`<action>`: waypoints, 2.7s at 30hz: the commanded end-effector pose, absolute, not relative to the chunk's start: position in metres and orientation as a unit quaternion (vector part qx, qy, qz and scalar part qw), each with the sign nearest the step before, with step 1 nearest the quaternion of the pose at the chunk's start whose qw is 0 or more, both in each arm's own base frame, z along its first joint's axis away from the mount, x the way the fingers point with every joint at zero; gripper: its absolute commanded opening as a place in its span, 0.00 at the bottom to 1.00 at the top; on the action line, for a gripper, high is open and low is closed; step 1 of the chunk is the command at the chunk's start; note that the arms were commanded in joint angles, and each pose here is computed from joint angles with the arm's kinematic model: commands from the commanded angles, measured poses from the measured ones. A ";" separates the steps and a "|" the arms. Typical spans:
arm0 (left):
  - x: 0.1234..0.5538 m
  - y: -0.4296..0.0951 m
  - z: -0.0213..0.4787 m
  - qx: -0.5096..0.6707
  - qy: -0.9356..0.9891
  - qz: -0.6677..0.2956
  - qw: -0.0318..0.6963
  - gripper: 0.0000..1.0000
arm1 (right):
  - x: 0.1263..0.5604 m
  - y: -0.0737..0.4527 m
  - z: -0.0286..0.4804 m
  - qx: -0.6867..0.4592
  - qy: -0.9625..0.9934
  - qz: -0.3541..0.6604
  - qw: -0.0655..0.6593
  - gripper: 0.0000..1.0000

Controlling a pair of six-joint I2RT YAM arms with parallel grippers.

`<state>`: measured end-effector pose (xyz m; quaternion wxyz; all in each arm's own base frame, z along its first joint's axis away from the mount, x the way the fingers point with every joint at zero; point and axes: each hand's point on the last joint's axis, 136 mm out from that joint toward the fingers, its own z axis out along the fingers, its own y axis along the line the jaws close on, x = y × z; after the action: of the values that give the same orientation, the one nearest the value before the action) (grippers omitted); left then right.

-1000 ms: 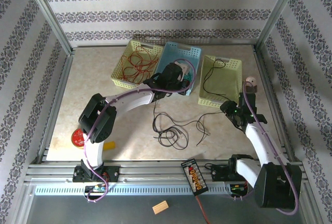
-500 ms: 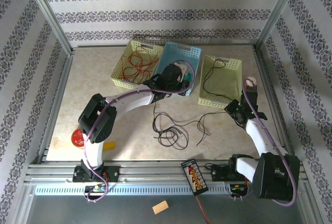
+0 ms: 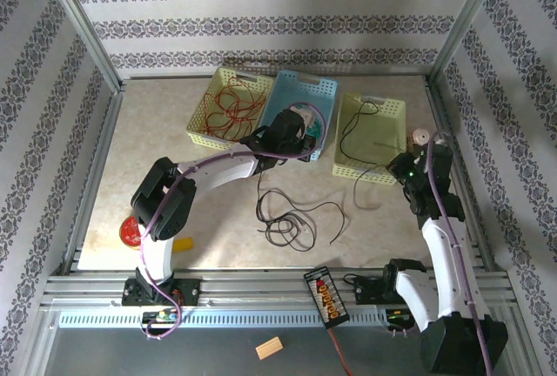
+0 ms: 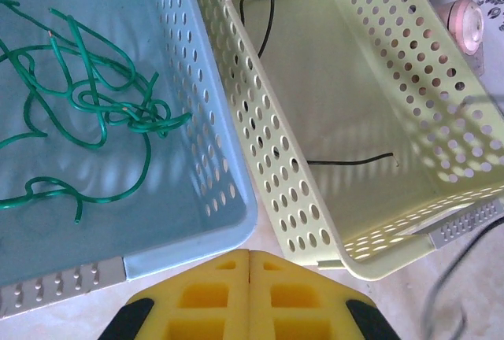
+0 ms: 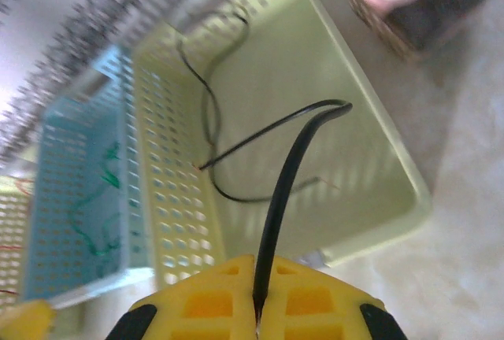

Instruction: Untangle the cables

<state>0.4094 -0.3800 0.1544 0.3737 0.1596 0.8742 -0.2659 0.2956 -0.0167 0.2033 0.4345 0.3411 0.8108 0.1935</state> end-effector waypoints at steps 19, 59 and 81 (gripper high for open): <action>0.402 -0.339 0.176 0.130 0.872 -0.238 0.407 0.00 | 0.441 -0.034 0.261 0.283 0.810 0.180 0.481 0.00; 0.382 -0.247 0.114 0.076 0.927 -0.156 0.334 0.00 | 0.229 0.200 0.036 -0.083 0.969 0.233 0.017 0.61; 0.378 -0.245 0.119 0.070 0.922 -0.166 0.343 0.00 | 0.310 0.200 0.032 -0.101 0.984 0.127 0.077 0.57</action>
<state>0.3776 -0.2455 0.1052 0.3267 0.0778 0.9290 -0.1552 0.2968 0.2036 0.0327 0.0637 -0.0924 0.9800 0.1642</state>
